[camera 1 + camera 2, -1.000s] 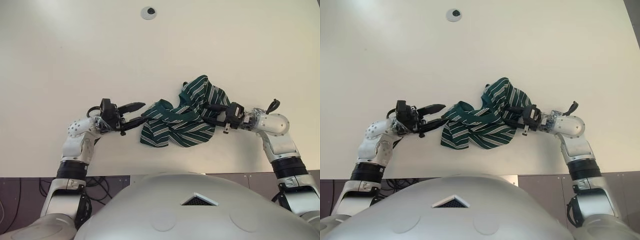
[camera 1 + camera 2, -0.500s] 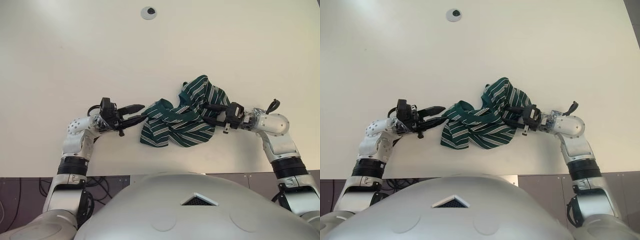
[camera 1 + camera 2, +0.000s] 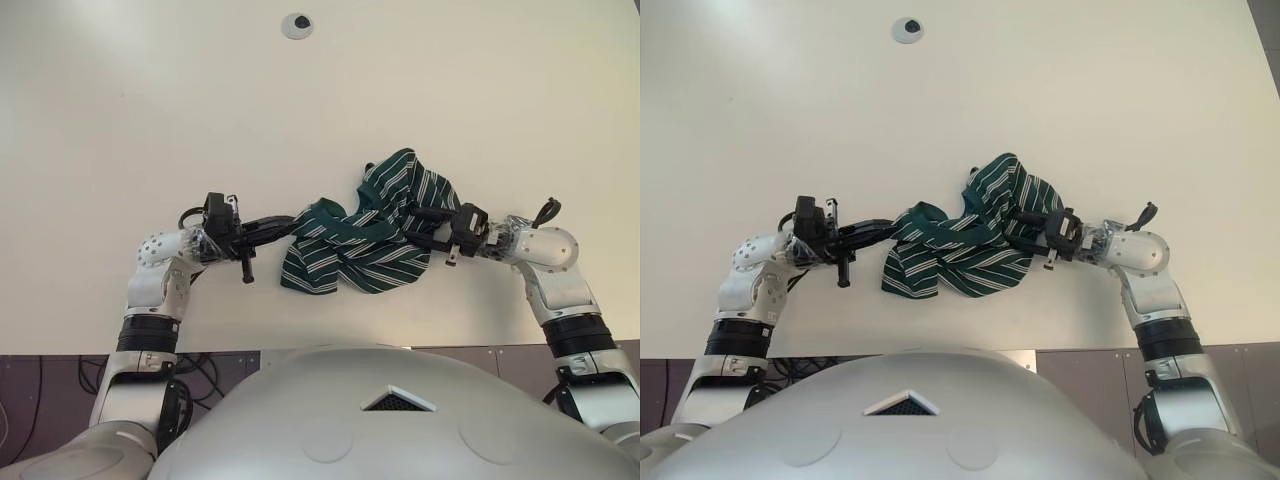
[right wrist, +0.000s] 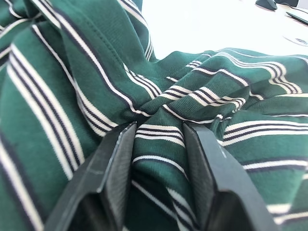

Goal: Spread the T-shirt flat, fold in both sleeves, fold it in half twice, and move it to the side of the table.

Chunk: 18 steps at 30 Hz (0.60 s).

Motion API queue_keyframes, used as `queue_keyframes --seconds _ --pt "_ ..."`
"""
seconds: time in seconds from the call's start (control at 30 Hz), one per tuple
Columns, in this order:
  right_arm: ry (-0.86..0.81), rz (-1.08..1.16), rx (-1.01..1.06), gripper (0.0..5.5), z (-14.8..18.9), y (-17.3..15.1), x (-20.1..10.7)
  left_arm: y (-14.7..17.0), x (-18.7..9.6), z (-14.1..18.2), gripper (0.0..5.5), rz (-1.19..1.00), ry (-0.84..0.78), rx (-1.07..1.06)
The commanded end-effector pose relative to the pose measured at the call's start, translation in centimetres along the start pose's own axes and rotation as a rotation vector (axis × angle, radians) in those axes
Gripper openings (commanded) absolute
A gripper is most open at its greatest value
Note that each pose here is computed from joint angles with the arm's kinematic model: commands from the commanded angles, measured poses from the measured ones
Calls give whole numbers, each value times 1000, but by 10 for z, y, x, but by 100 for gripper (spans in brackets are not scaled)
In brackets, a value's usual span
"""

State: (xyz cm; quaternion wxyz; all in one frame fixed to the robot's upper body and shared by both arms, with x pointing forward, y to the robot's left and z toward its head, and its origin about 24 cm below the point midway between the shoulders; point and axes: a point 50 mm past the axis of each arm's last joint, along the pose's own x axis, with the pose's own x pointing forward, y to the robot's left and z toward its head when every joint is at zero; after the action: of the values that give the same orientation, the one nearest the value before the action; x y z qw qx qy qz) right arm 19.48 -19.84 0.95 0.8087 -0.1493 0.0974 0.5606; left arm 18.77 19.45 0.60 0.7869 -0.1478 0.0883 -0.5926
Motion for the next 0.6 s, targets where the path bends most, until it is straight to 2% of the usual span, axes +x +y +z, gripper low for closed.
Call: queue_keyframes --seconds 0.03,0.2,0.27,0.33,0.4,0.5,0.6 --pt "9 9 6 170 -1 4 5 1 -5 3 1 7 17 37" --pt "-82 -15 49 170 11 -2 3 8 -4 21 1 71 -58 188" --pt "-188 -32 114 204 24 -9 -1 10 -4 35 0 97 -85 288" --pt "-345 -15 140 240 46 -13 -11 8 -2 48 0 119 -65 425" --pt "-493 -14 167 268 66 -22 -23 9 0 53 0 169 44 607" --pt "-629 -39 191 274 81 -37 -39 10 1 68 0 197 88 790" --pt "-698 -85 220 274 89 -49 -43 10 0 90 0 244 118 1006"
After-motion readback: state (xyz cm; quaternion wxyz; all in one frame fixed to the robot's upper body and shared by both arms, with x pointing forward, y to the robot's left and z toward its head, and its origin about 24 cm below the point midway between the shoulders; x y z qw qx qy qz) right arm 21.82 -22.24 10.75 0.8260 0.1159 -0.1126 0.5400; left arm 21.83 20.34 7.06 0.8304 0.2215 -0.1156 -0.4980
